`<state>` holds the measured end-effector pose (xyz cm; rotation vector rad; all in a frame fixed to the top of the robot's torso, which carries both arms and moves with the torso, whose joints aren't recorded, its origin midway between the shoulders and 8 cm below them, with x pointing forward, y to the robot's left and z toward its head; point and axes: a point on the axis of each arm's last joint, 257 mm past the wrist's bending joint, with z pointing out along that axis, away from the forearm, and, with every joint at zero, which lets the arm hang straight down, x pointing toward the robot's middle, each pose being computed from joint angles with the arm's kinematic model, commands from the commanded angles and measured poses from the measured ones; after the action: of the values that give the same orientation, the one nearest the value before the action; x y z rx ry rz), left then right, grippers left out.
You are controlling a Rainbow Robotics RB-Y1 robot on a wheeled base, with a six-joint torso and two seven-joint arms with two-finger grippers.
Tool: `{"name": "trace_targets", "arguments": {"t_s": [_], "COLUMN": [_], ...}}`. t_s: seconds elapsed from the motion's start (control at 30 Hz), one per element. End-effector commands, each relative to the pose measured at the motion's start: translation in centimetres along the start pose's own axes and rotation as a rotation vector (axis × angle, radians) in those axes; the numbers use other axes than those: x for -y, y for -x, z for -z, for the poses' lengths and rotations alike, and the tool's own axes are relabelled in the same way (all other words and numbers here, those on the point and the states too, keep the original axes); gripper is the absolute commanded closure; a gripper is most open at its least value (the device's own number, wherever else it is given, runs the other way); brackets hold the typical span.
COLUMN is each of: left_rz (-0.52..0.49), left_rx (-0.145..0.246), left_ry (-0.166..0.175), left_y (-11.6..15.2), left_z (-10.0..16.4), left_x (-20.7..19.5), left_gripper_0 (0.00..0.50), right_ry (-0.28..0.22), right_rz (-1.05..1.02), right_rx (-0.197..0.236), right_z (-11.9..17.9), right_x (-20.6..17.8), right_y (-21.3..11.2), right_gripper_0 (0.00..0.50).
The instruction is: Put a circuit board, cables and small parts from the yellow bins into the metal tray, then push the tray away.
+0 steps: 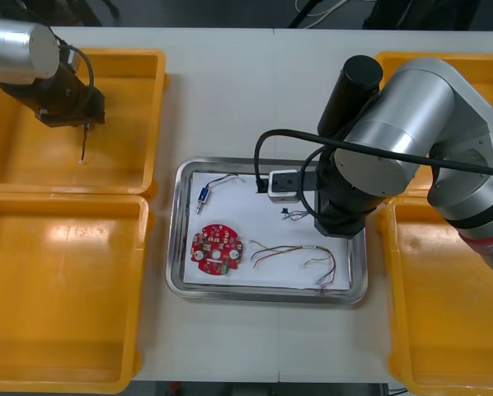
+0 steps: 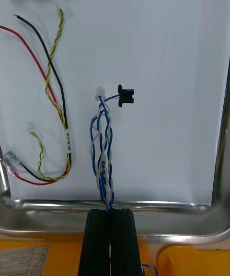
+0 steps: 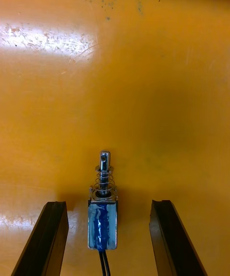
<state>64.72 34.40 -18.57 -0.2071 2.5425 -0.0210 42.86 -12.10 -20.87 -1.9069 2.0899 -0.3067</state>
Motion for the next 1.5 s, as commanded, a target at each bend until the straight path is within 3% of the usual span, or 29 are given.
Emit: {"name": "trace_targets", "arguments": {"t_s": [0.03,0.37,0.63,0.7,0.73,0.77,0.9,0.97,1.0,1.03,1.07,1.37,1.5], "left_rz": [0.012,0.004,-0.003,-0.003,-0.005,-0.006,-0.013,-0.016,-0.018,-0.018,-0.019,-0.021,-0.022], "left_rx": [0.044,0.035,0.034,0.033,0.034,0.035,0.03,0.03,0.031,0.03,0.03,0.026,0.024], "left_ry": [-0.023,-0.018,-0.013,-0.012,-0.013,-0.013,-0.019,-0.019,-0.019,-0.019,-0.018,-0.015,-0.01], "left_y": [2.1,1.3,1.0,1.0,1.0,1.1,0.8,0.8,0.9,0.8,0.8,0.7,1.0], "left_z": [1.1,0.5,0.2,0.1,0.2,0.2,0.1,0.1,0.1,0.1,0.1,0.0,0.8], "left_x": [1.5,1.0,0.7,0.7,0.7,0.7,0.8,0.8,0.8,0.8,0.8,0.7,0.2], "left_gripper_0": [0.0,0.0,0.0,0.146,0.412,0.5,0.5,0.5,0.5,0.5,0.5,0.5,0.5], "right_ry": [-0.037,-0.054,-0.083,-0.08,-0.078,-0.079,-0.085,-0.089,-0.092,-0.094,-0.095,-0.093,-0.078], "right_rz": [-0.021,-0.072,-0.088,-0.094,-0.097,-0.101,-0.105,-0.107,-0.11,-0.11,-0.112,-0.126,-0.137], "right_rx": [0.047,0.074,0.068,0.069,0.07,0.071,0.079,0.078,0.076,0.073,0.072,0.055,0.022], "right_z": [0.2,-2.3,-3.6,-3.8,-3.9,-4.1,-4.2,-4.2,-4.1,-4.2,-4.2,-3.4,-1.5], "right_x": [1.3,2.2,2.3,2.3,2.3,2.3,2.5,2.7,2.8,2.8,2.8,2.9,2.8], "right_y": [2.8,4.2,4.8,4.8,4.8,4.9,5.0,5.0,4.9,4.9,4.8,4.3,3.7], "right_gripper_0": [0.5,0.5,0.5,0.5,0.5,0.5,0.484,0.332,0.202,0.202,0.0,0.0,0.0]}}
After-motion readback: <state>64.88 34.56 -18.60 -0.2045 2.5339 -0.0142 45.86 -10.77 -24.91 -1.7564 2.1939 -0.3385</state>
